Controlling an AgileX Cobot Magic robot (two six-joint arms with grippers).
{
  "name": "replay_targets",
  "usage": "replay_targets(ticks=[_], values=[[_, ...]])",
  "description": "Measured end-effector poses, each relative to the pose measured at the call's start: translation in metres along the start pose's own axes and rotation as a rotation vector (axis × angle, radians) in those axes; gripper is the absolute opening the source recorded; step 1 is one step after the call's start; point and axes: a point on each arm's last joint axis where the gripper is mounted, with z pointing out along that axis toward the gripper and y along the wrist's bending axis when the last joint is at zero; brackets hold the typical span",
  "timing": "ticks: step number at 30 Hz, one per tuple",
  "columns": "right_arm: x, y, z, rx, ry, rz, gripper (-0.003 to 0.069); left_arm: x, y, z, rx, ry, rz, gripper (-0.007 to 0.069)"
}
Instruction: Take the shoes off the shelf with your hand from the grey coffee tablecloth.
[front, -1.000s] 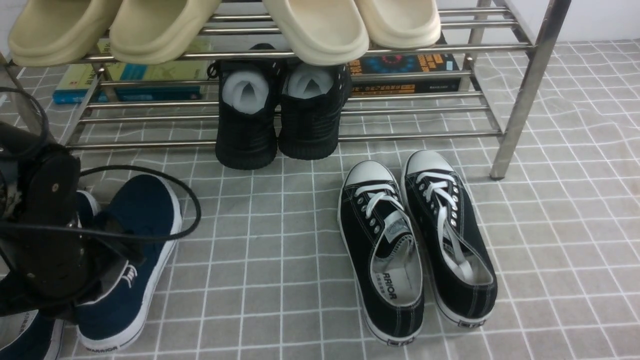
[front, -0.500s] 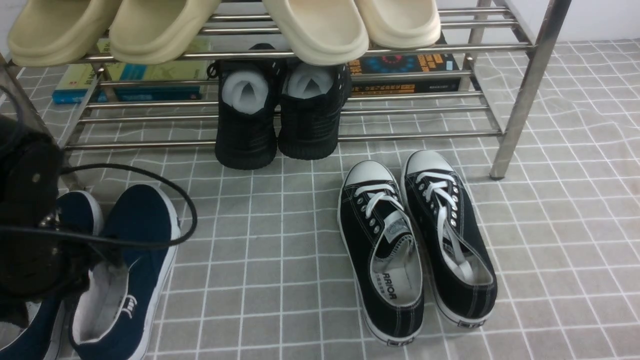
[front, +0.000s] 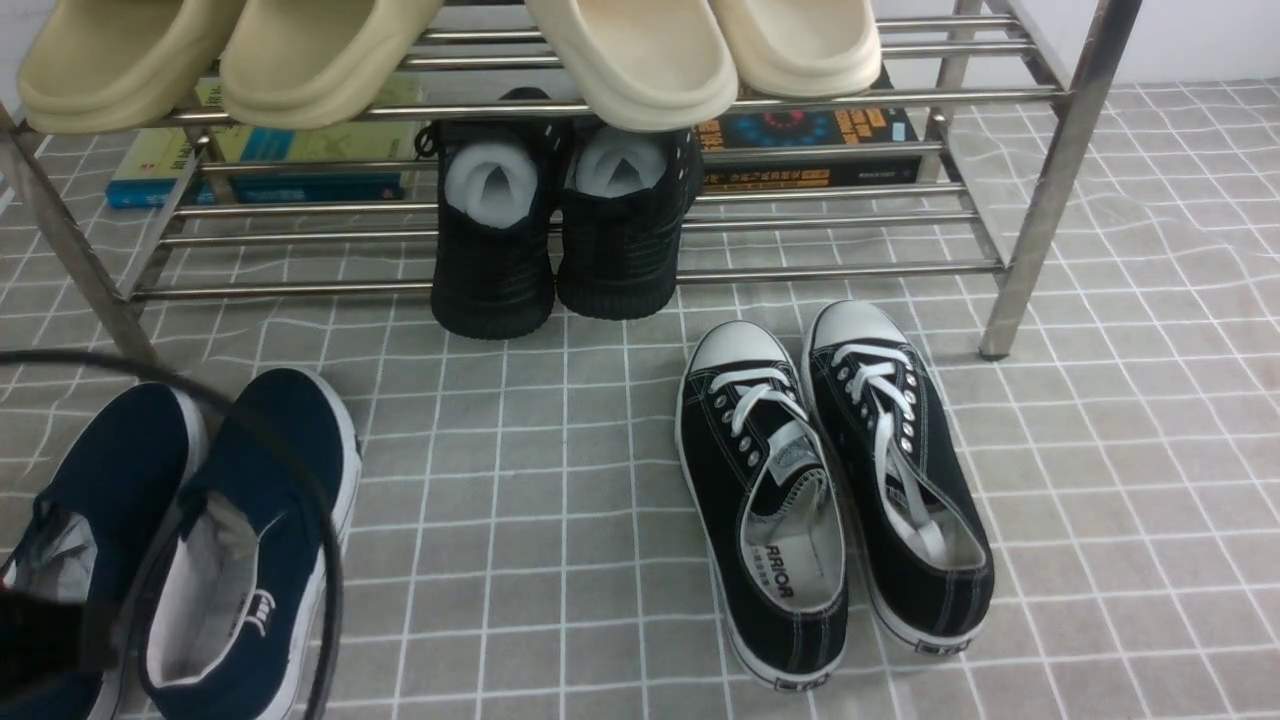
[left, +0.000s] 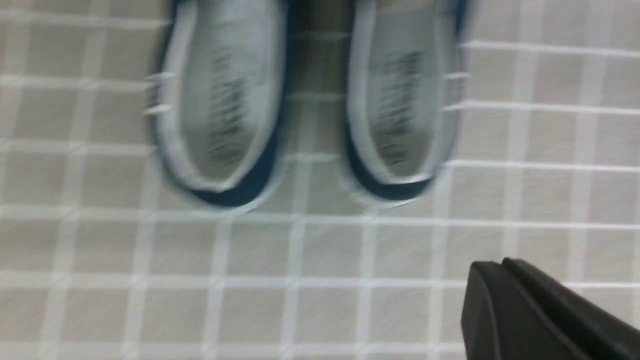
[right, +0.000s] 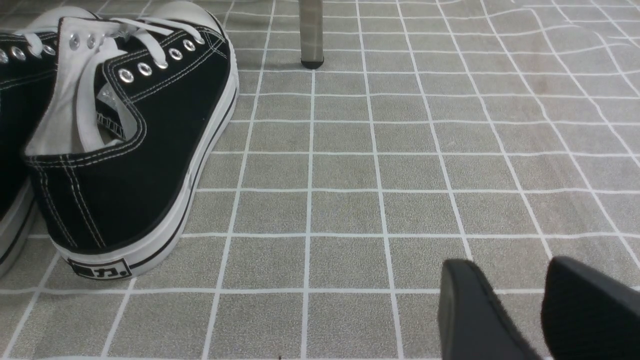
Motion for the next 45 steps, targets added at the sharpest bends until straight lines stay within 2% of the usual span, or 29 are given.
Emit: replay_targets(ticks=[1, 2, 3, 6, 9, 14, 22, 25, 29, 31, 35, 45], values=[[0.0, 0.0, 0.0, 0.0, 0.0, 0.0, 0.0239, 0.009, 0.0, -0.002, 0.047, -0.08, 0.0, 0.0001], [0.0, 0.0, 0.0, 0.0, 0.0, 0.0, 0.0239, 0.011, 0.0, -0.003, 0.051, -0.098, 0.002, 0.0001], [0.0, 0.0, 0.0, 0.0, 0.0, 0.0, 0.0239, 0.022, 0.0, -0.005, 0.114, -0.216, -0.011, 0.0001], [0.0, 0.0, 0.0, 0.0, 0.0, 0.0, 0.0239, 0.04, 0.003, -0.008, 0.186, -0.433, -0.027, 0.0001], [0.0, 0.0, 0.0, 0.0, 0.0, 0.0, 0.0239, 0.057, 0.008, -0.009, 0.219, -0.557, -0.033, 0.0001], [0.0, 0.0, 0.0, 0.0, 0.0, 0.0, 0.0239, 0.072, 0.011, -0.007, 0.233, -0.612, -0.033, 0.0003], [0.0, 0.0, 0.0, 0.0, 0.0, 0.0, 0.0239, 0.079, 0.014, 0.003, 0.216, -0.618, -0.021, 0.0011], [0.0, 0.0, 0.0, 0.0, 0.0, 0.0, 0.0239, 0.082, 0.016, 0.017, 0.18, -0.627, -0.021, 0.0014], [0.0, 0.0, 0.0, 0.0, 0.0, 0.0, 0.0239, 0.091, 0.023, 0.044, 0.105, -0.645, -0.099, 0.0019], [0.0, 0.0, 0.0, 0.0, 0.0, 0.0, 0.0239, 0.098, 0.029, 0.058, 0.037, -0.648, -0.15, 0.0021], [0.0, 0.0, 0.0, 0.0, 0.0, 0.0, 0.0239, 0.11, 0.035, 0.068, -0.032, -0.667, -0.13, 0.0022], [0.0, 0.0, 0.0, 0.0, 0.0, 0.0, 0.0239, 0.121, 0.036, 0.081, -0.029, -0.637, -0.074, 0.0028]])
